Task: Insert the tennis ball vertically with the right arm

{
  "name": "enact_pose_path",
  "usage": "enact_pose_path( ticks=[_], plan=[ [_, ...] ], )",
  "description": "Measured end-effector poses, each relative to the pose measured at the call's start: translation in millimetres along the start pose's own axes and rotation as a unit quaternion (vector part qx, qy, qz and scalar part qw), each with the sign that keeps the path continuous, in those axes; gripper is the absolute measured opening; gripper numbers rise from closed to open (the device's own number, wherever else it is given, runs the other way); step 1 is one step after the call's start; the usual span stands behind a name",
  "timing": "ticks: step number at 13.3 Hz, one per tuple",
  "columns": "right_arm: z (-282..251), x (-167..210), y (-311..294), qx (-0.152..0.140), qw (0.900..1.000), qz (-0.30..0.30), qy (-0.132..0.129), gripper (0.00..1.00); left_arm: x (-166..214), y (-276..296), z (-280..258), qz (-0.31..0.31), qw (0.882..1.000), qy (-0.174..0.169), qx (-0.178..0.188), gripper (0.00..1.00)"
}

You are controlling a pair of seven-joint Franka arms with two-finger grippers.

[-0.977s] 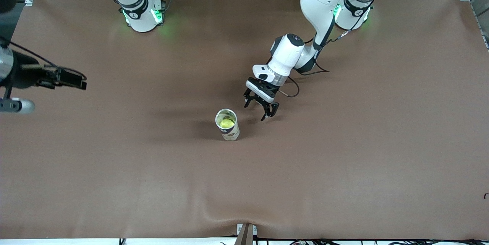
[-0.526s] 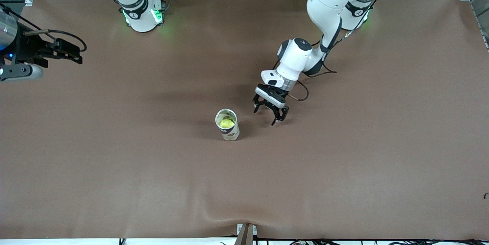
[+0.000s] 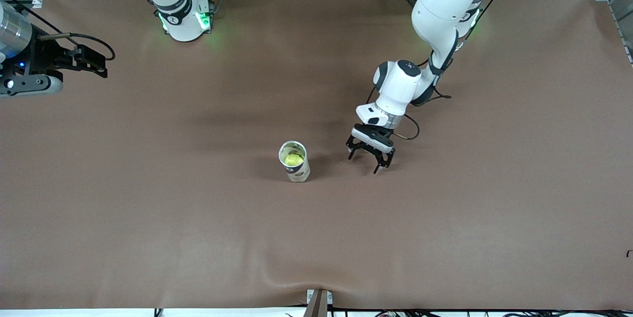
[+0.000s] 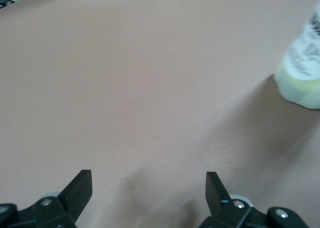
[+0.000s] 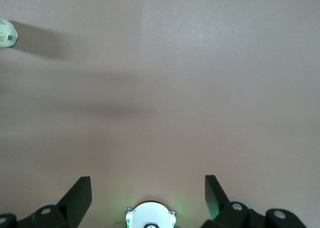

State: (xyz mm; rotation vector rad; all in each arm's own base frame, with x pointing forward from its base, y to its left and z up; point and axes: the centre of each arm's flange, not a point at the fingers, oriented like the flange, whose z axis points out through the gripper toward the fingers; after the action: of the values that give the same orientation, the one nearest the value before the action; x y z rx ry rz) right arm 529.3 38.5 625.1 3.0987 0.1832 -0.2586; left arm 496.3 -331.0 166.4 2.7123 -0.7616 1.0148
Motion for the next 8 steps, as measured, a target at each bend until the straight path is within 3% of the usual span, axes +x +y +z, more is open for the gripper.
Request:
enact_pose_path(
  ticks=[8],
  plan=[
    [-2.2, 4.8, 18.3, 0.013, 0.999, 0.017, 0.025, 1.0, -3.5, -63.3, 3.0, -0.041, 0.999, -0.005, 0.034, 1.0]
  ],
)
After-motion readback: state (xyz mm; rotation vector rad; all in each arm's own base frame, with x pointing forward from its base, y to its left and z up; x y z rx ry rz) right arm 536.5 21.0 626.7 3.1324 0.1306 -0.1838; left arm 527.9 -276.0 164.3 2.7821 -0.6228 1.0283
